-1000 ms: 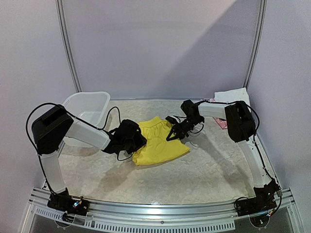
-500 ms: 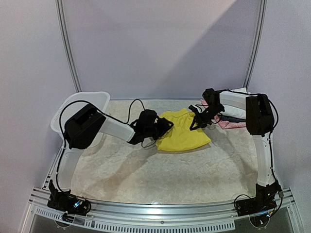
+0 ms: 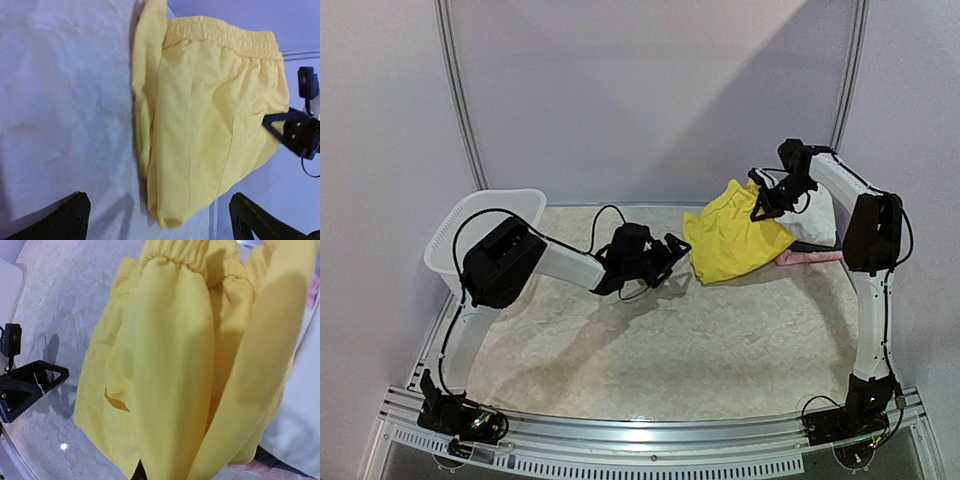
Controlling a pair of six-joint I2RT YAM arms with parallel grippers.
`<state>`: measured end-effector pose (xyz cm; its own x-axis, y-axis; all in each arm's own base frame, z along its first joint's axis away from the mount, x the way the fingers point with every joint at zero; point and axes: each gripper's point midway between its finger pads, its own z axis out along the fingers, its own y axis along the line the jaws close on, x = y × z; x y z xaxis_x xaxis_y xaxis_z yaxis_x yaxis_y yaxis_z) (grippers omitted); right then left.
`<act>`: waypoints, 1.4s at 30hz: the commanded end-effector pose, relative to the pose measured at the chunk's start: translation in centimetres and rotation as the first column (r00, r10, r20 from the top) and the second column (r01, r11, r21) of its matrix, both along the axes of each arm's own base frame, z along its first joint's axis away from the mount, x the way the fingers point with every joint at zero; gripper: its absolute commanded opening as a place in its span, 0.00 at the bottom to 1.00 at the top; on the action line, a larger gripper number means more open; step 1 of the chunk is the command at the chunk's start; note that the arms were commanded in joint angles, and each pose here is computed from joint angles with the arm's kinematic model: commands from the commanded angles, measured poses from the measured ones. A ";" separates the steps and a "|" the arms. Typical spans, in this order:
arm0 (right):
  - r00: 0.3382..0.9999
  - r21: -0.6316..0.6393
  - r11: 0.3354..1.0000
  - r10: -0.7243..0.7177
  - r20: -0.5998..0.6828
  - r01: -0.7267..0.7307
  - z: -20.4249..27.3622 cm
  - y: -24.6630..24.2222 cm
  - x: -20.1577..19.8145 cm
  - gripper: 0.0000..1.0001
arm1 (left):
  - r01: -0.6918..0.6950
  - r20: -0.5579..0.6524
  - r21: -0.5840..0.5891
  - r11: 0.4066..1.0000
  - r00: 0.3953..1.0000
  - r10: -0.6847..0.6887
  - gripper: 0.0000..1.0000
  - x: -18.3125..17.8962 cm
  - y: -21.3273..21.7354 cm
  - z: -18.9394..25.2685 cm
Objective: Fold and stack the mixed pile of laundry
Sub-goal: Pick up the square-folded shorts from the center of the board, then place the square-folded shorts at the corner of the board.
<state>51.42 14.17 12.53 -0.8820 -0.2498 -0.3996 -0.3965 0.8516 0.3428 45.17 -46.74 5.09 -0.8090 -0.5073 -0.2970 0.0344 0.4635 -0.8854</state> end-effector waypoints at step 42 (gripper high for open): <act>0.879 -0.224 0.945 -0.112 0.463 0.238 6.9 -21.4 10.7 0.04 | 0.028 -0.160 0.033 0.999 0.987 -0.022 1.00 -5.1 4.4 -3.0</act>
